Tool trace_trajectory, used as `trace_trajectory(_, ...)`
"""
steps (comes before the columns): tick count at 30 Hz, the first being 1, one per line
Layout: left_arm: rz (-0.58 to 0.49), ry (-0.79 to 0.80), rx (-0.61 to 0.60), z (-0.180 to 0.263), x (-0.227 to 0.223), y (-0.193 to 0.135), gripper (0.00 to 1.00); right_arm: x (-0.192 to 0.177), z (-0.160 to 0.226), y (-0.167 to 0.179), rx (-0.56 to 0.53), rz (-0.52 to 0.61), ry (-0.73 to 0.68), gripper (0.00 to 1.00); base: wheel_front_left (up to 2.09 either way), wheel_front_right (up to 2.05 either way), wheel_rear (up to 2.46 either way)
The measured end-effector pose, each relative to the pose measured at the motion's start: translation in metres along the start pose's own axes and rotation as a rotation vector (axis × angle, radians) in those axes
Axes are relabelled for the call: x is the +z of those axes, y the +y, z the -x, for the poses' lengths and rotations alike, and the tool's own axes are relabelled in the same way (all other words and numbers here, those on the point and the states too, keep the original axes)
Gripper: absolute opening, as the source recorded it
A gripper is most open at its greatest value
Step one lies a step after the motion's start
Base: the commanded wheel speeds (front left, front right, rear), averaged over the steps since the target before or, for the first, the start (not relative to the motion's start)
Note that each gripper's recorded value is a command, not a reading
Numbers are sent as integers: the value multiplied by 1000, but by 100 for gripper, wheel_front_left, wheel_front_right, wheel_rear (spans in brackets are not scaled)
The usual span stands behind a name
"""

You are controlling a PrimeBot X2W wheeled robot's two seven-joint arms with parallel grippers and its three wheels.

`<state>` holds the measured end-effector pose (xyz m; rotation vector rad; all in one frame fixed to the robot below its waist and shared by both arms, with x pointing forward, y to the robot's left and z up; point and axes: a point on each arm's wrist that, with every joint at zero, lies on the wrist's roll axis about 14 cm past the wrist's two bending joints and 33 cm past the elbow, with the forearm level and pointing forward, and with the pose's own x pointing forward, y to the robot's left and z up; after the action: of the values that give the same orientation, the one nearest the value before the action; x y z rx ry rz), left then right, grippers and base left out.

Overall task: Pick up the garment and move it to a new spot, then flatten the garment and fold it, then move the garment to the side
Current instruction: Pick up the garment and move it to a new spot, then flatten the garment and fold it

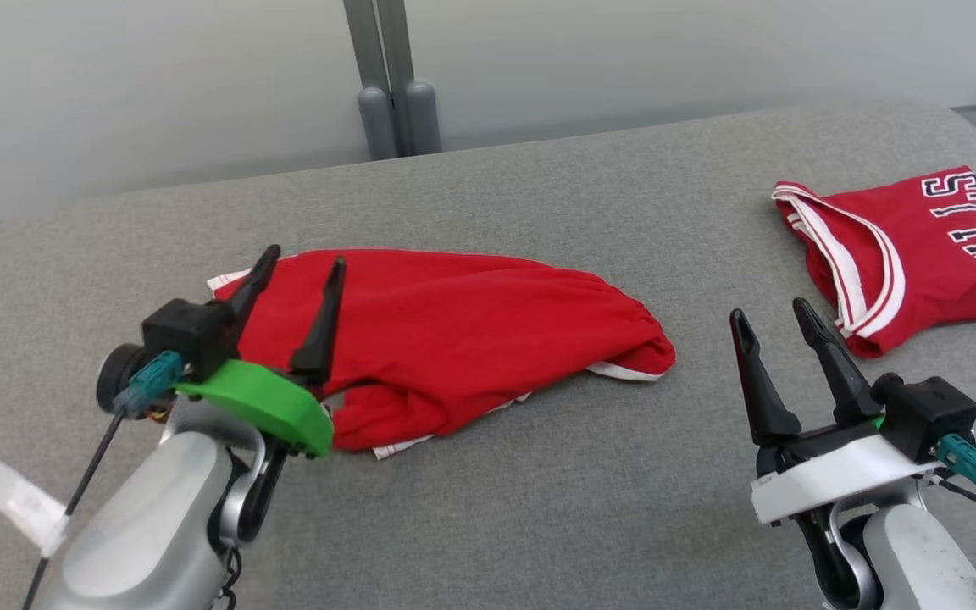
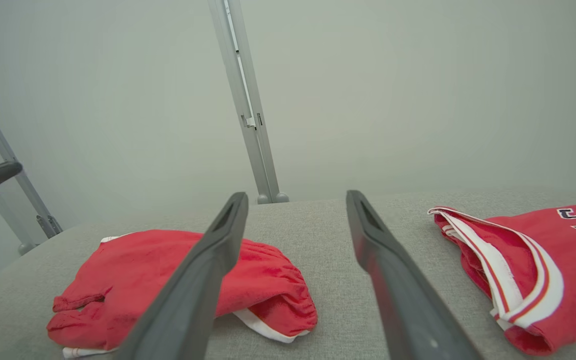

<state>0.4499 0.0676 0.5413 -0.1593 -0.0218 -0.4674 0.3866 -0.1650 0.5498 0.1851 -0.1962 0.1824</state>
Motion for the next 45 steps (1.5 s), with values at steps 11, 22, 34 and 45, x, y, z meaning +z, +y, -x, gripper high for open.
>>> trace_trajectory(11, -75, -163, 319, 93, 32, 51, 100, 0, 6, 12, 25, -17, -2, 100, 0, 0, 0)
trace_trajectory(22, -31, -154, 413, 134, 9, 48, 100, -4, 15, 6, 7, -11, 15, 100, 0, 0, 0)
trace_trajectory(34, -27, -180, 401, 134, 11, 46, 100, -8, 17, 6, 11, -4, 29, 100, 0, 0, 0)
trace_trajectory(45, -18, -151, 385, 133, -1, 42, 100, -8, 18, 5, 8, -1, 33, 100, 0, 0, 0)
